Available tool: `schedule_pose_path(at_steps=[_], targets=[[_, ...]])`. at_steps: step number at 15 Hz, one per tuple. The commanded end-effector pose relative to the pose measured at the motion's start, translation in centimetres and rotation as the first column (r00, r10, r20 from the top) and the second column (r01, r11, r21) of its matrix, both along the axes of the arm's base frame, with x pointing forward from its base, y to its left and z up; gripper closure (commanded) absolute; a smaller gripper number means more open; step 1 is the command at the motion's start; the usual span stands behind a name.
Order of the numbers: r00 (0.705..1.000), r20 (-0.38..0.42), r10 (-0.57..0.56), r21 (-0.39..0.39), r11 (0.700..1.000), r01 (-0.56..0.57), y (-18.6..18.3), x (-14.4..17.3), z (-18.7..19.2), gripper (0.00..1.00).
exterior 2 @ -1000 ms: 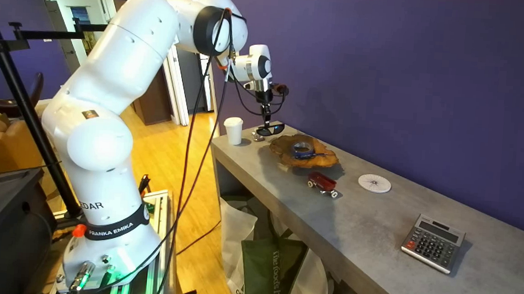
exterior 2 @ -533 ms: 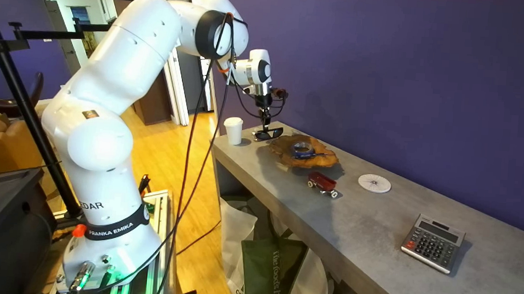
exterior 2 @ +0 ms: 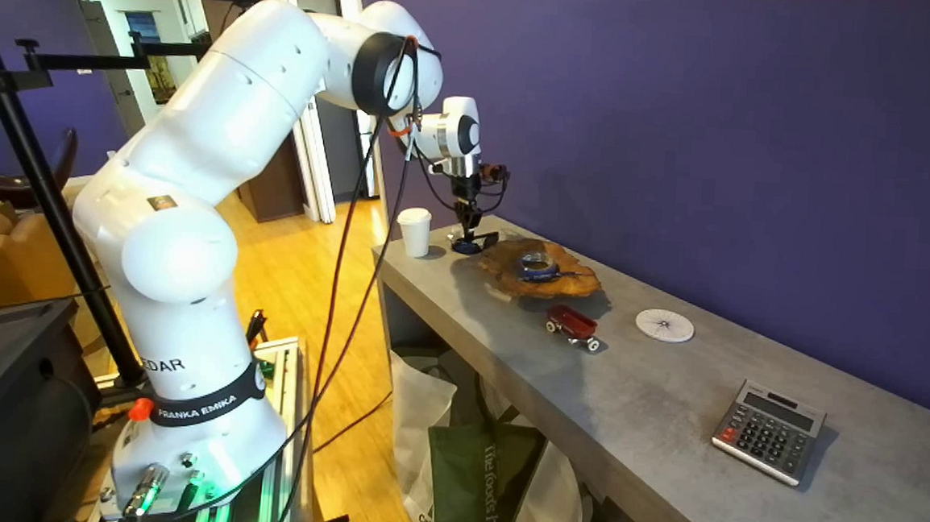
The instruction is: Put the toy cart and the sunglasses on the table
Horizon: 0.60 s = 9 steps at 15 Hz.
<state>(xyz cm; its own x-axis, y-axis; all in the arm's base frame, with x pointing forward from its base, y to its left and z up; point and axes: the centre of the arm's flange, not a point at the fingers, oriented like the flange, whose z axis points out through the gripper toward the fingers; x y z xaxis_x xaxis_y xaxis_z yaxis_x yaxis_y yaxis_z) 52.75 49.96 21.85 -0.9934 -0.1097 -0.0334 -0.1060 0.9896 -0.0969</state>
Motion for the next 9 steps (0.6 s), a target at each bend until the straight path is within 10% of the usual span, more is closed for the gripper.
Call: schedule_pose_path(at_steps=[1, 6, 7, 9], targets=[[0.996, -0.034, 0.077, -0.022, 0.997, -0.078, 1.5, 0.6, -1.0, 0.98], [0.989, -0.069, 0.129, -0.049, 0.990, -0.133, 1.9, 0.3, -2.4, 0.98], [0.988, -0.069, 0.137, -0.050, 0.989, -0.140, 2.1, 0.2, -2.4, 0.67], [0.986, -0.062, 0.152, -0.049, 0.987, -0.155, 2.3, 0.2, -2.0, 0.60]])
